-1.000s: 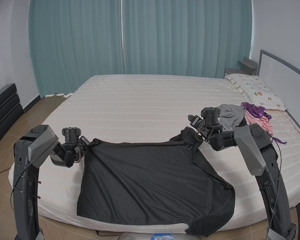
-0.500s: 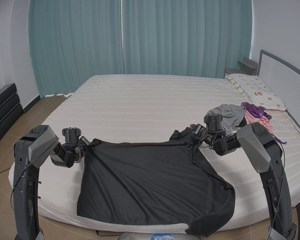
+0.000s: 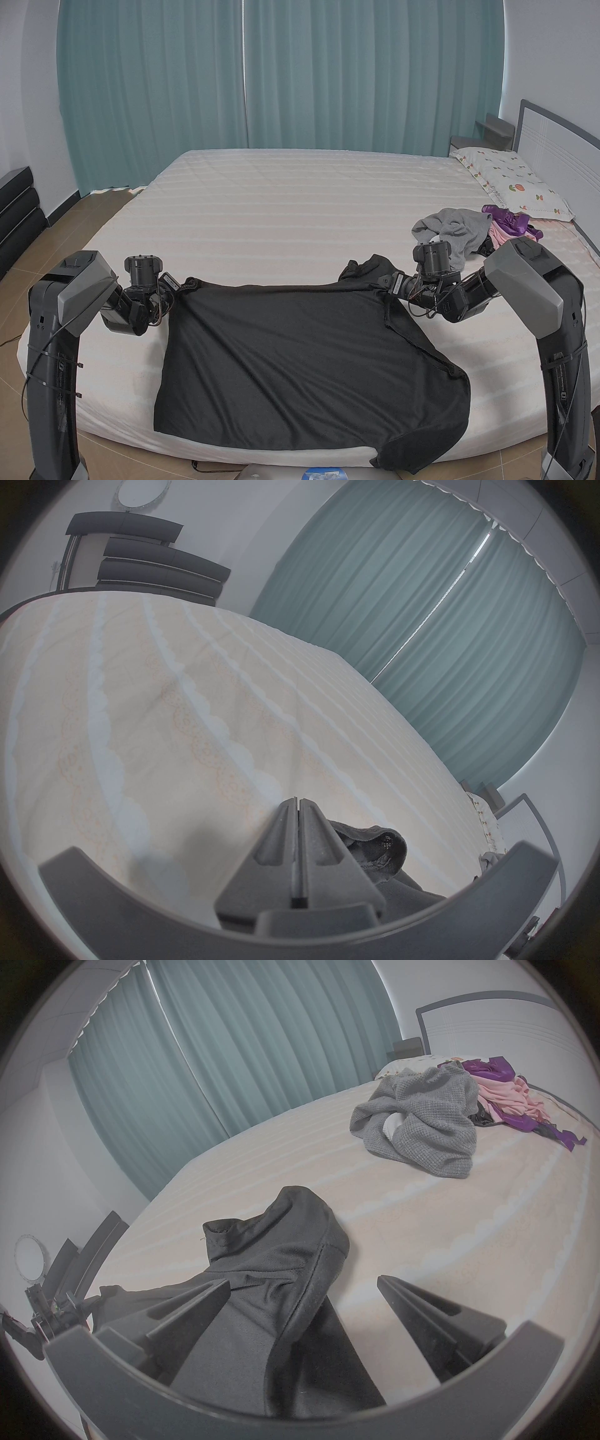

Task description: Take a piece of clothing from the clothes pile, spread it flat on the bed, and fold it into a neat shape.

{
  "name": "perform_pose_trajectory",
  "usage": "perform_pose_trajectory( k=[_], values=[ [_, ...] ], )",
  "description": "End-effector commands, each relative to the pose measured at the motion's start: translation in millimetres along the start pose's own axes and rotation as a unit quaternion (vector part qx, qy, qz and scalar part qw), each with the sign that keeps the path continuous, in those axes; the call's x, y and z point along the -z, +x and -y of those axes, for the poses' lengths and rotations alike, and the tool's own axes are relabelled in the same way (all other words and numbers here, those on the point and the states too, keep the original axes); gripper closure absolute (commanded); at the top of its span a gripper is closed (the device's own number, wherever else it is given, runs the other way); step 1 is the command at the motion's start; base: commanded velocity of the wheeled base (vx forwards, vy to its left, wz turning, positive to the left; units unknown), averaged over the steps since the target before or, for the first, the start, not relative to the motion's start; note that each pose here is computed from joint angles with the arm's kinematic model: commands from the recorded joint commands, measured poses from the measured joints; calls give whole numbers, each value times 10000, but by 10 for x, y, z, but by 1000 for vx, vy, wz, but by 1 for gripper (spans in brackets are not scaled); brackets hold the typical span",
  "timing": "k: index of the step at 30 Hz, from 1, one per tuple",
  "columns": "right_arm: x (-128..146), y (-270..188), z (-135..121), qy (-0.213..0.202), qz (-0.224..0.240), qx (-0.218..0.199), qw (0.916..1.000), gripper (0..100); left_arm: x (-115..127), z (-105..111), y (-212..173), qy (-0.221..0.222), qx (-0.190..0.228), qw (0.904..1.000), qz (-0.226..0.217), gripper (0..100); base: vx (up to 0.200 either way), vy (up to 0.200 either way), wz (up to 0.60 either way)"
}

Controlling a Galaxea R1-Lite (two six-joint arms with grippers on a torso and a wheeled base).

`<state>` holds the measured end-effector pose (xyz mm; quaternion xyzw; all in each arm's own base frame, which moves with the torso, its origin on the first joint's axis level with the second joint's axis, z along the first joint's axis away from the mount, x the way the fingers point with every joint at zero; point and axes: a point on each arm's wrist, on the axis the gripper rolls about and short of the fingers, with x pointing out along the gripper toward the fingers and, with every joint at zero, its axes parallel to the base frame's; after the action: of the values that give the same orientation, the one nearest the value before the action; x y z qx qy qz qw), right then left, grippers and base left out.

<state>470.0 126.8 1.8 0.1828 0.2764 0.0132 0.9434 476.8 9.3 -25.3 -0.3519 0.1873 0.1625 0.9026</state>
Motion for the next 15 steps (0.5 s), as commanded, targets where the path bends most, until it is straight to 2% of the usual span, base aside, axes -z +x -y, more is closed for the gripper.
perform_pose_trajectory(
  k=[1,4,5,11,15],
  values=[
    [44,1,-45,-45,-46,-29,10000,0,6,-1,17,12,3,10000,7,100,0,0,0],
    [80,-4,-59,-82,-104,-28,9999,0,12,-7,20,14,-2,10000,-10,100,0,0,0],
    [102,-6,-55,-156,-174,0,9997,100,9,-4,21,13,-3,10000,1,100,0,0,0],
    [130,-3,-39,-240,-274,86,9993,100,8,-3,21,12,3,10000,7,100,0,0,0],
    [24,-22,9,-197,-159,139,9996,100,8,-3,21,12,3,10000,7,100,0,0,0]
  ],
)
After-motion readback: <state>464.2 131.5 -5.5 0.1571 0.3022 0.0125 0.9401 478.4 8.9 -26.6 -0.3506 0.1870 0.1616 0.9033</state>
